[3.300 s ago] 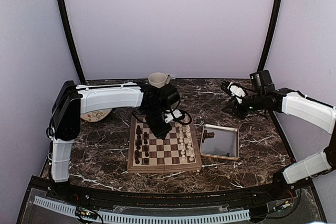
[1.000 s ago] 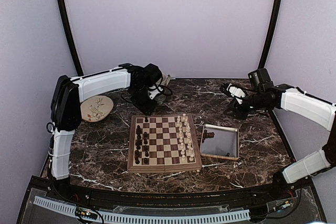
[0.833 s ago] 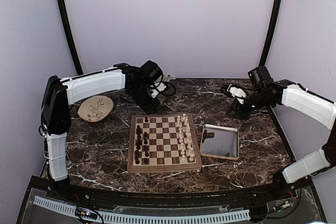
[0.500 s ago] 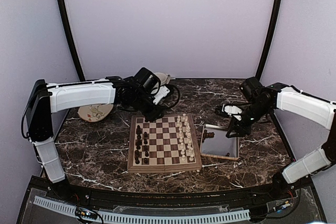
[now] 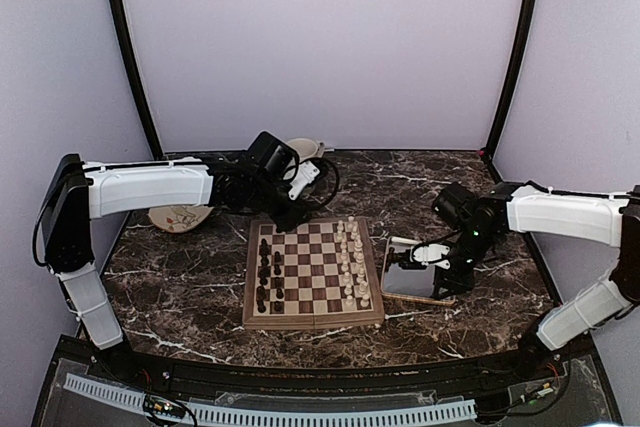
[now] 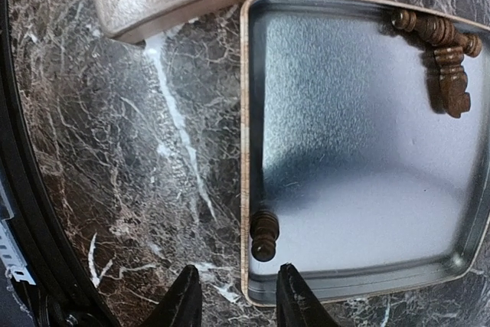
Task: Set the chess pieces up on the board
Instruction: Pick up the pawn from the storage box, then place the pawn at f7.
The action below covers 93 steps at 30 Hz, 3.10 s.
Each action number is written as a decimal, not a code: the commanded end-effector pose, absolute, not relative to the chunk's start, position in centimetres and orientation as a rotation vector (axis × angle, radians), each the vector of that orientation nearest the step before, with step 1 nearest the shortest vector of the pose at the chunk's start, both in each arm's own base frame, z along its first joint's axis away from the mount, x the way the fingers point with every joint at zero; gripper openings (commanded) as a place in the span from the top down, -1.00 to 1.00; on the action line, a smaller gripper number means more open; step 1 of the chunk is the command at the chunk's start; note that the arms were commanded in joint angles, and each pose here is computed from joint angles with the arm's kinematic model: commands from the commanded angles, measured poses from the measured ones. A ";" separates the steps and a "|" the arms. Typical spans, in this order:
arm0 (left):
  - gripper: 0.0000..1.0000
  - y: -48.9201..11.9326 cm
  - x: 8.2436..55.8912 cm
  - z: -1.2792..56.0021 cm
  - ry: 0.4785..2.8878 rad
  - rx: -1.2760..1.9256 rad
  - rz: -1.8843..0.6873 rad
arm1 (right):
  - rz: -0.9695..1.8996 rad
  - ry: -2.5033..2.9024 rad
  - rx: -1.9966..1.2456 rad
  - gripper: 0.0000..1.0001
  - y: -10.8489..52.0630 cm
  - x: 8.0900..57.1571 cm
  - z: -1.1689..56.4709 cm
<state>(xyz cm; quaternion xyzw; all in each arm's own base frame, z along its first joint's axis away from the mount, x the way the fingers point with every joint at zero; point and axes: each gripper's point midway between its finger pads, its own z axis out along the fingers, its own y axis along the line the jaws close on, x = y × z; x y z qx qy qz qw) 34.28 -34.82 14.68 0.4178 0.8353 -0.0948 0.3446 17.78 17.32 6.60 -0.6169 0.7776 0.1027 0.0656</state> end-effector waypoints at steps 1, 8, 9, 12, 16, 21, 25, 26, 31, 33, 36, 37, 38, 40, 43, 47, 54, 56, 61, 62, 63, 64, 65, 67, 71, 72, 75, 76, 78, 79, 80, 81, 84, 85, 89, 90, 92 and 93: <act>0.19 -35.0 34.0 16.9 2.115 1.076 -0.269 | 0.221 2.366 -1.852 0.33 16.8 18.4 5.6; 0.19 -35.0 33.9 16.6 2.120 1.086 -0.259 | 0.170 2.390 -1.813 0.39 16.7 19.1 5.0; 0.18 -35.0 33.9 16.5 2.121 1.089 -0.256 | 0.172 2.392 -1.813 0.40 16.8 19.2 4.9; 0.18 -35.0 33.9 16.3 2.124 1.094 -0.242 | 0.170 2.404 -1.807 0.42 16.9 19.4 4.4; 0.18 -35.0 33.8 16.1 2.125 1.102 -0.233 | 0.151 2.419 -1.802 0.46 16.9 19.8 3.9; 0.18 -35.1 33.6 15.9 2.130 1.111 -0.231 | 0.128 2.429 -1.793 0.63 16.9 20.3 3.7; 0.18 -35.2 33.5 16.0 2.130 1.117 -0.228 | 0.125 2.445 -1.789 0.73 16.8 20.5 3.4; 0.18 -35.2 33.5 16.0 2.130 1.116 -0.225 | 0.126 2.447 -1.786 0.74 16.9 20.6 3.3; 0.18 -35.2 33.4 16.2 2.125 1.117 -0.223 | 0.146 2.461 -1.760 0.74 16.9 21.2 3.3; 0.18 -35.2 33.4 16.2 2.125 1.116 -0.222 | 0.167 2.463 -1.749 0.76 17.1 21.3 3.5; 0.18 -35.2 33.4 16.3 2.122 1.117 -0.218 | 0.225 2.471 -1.727 0.85 17.3 21.4 4.1; 0.18 -35.2 33.4 16.4 2.121 1.116 -0.218 | 0.255 2.470 -1.717 0.88 17.4 21.5 4.4; 0.18 -35.2 33.4 16.4 2.121 1.116 -0.217 | 0.287 2.473 -1.703 0.89 17.5 21.5 4.9; 0.18 -35.1 33.4 16.5 2.119 1.113 -0.217 | 0.351 2.473 -1.674 0.91 17.6 21.8 5.8; 0.18 -35.1 33.4 16.6 2.116 1.112 -0.216 | 0.424 2.467 -1.634 0.92 17.8 22.1 7.1; 0.18 -35.1 33.5 16.8 2.114 1.106 -0.213 | 0.509 2.436 -1.598 0.92 18.5 22.6 8.8; 0.18 -34.5 33.9 18.6 2.107 1.017 -0.240 | 0.530 2.356 -1.558 0.91 20.6 25.4 12.6; 0.18 -33.8 34.5 19.9 2.103 0.950 -0.271 | 0.493 2.328 -1.551 0.90 21.6 26.8 14.1; 0.18 -30.6 36.7 22.8 2.099 0.757 -0.306 | 0.418 2.247 -1.571 0.90 25.3 29.9 16.9; 0.18 -29.9 37.1 23.3 2.094 0.723 -0.305 | 0.416 2.224 -1.577 0.90 26.3 30.3 17.6; 0.18 -29.2 37.5 23.9 2.088 0.689 -0.304 | 0.416 2.206 -1.592 0.90 27.4 30.6 17.9; 0.17 -28.5 37.8 24.5 2.080 0.660 -0.300 | 0.414 2.193 -1.606 0.89 28.4 30.9 18.1; 0.17 -27.8 38.0 25.0 2.073 0.632 -0.294 | 0.412 2.188 -1.633 0.89 29.6 31.1 17.8; 0.17 -26.7 38.4 26.1 2.051 0.584 -0.290 | 0.402 2.159 -1.678 0.89 31.8 31.4 17.8; 0.14 -25.2 38.5 27.9 2.007 0.527 -0.294 | 0.383 2.126 -1.772 0.89 36.0 31.4 16.4; 0.13 -24.2 38.9 28.2 2.003 0.500 -0.281 | 0.372 2.114 -1.791 0.89 37.0 31.5 16.1; 0.12 -23.4 39.0 29.0 1.984 0.477 -0.280 | 0.369 2.074 -1.839 0.89 40.0 31.4 15.5; 0.12 -23.3 39.0 29.1 1.982 0.475 -0.278 | 0.375 2.065 -1.847 0.89 40.9 31.4 15.4; 0.12 -23.1 39.0 29.3 1.977 0.471 -0.273 | 0.386 2.039 -1.866 0.89 42.6 31.2 14.9; 0.12 -23.0 39.0 29.4 1.975 0.470 -0.272 | 0.385 2.019 -1.881 0.89 43.4 30.9 14.4; 0.12 -22.9 39.0 29.5 1.974 0.468 -0.271 | 0.387 2.008 -1.888 0.90 44.1 30.7 14.2; 0.12 -22.8 39.1 29.5 1.973 0.466 -0.271 | 0.393 2.000 -1.900 0.90 44.8 30.5 13.7; 0.12 -22.7 39.0 29.6 1.969 0.465 -0.276 | 0.423 1.987 -1.918 0.90 46.5 30.2 12.4; 0.12 -22.7 39.0 29.7 1.968 0.465 -0.278 | 0.426 1.979 -1.924 0.90 46.9 30.1 12.1; 0.11 -22.8 39.0 29.6 1.970 0.470 -0.281 | 0.437 1.961 -1.927 0.90 48.1 30.1 11.0; 0.11 -22.8 39.0 29.6 1.970 0.473 -0.282 | 0.439 1.961 -1.924 0.90 48.3 30.2 10.7; 0.11 -22.9 39.0 29.5 1.973 0.476 -0.285 | 0.448 1.957 -1.921 0.89 48.7 30.3 10.2; 0.11 -22.9 39.0 29.4 1.976 0.477 -0.285 | 0.451 1.954 -1.921 0.89 48.9 30.3 10.0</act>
